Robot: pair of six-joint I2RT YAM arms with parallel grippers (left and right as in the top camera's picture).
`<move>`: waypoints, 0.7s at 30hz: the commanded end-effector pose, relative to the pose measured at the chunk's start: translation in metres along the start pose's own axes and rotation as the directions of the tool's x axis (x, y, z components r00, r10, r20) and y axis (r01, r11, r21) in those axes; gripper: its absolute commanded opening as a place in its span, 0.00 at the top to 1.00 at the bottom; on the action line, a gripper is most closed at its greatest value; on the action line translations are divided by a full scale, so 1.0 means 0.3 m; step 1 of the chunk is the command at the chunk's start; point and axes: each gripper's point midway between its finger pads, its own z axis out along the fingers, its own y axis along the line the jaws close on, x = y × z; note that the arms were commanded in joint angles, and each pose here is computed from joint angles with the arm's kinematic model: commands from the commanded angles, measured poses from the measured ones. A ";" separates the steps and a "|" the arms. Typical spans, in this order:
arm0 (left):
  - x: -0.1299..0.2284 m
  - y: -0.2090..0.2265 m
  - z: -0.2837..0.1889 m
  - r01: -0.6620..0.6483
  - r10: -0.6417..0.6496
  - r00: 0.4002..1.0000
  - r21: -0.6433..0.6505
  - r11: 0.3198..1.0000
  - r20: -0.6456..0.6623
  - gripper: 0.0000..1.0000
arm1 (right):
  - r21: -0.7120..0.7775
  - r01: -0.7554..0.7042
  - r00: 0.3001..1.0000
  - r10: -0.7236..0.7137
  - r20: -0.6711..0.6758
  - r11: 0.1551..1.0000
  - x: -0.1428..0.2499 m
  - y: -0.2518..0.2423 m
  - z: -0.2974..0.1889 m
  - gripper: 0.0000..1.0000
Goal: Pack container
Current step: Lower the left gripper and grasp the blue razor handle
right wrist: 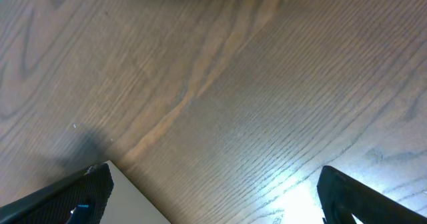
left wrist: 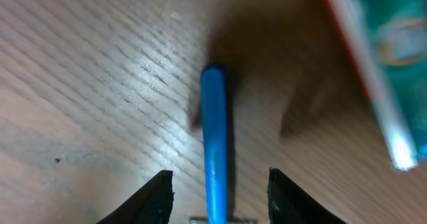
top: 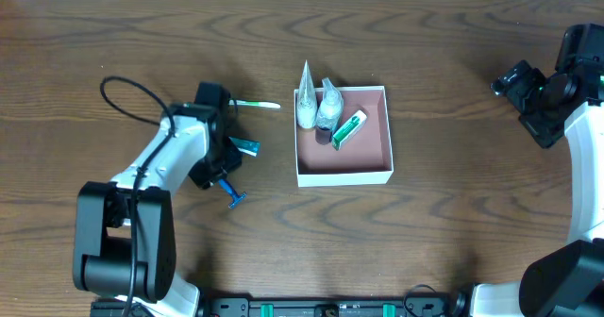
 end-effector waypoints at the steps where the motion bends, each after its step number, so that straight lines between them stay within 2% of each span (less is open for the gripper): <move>1: 0.014 0.033 0.032 0.012 -0.011 1.000 -0.023 1.000 0.014 0.54 | -0.004 -0.017 1.000 0.017 0.002 1.000 -0.009 0.003 -0.002 0.01; 5: 0.020 0.039 0.058 0.012 -0.011 1.000 -0.018 1.000 0.020 0.55 | -0.004 -0.017 1.000 0.017 0.002 1.000 -0.009 0.003 -0.002 0.01; 7: 0.020 0.037 0.069 0.012 -0.012 1.000 -0.010 1.000 0.027 0.64 | -0.004 -0.017 1.000 0.017 0.002 1.000 -0.009 0.003 -0.002 0.01; 9: 0.020 0.038 0.079 0.013 -0.013 0.999 -0.005 1.000 0.032 0.65 | -0.004 -0.017 1.000 0.017 0.002 1.000 -0.009 0.003 -0.002 0.01; 13: 0.025 0.041 0.096 0.013 -0.013 0.999 0.000 1.000 0.036 0.77 | -0.004 -0.017 1.000 0.017 0.002 1.000 -0.009 0.003 -0.002 0.01; 21: 0.018 0.031 0.096 0.005 -0.006 0.999 0.013 1.000 0.043 0.88 | -0.004 -0.017 1.000 0.017 0.002 1.000 -0.009 0.003 -0.002 0.01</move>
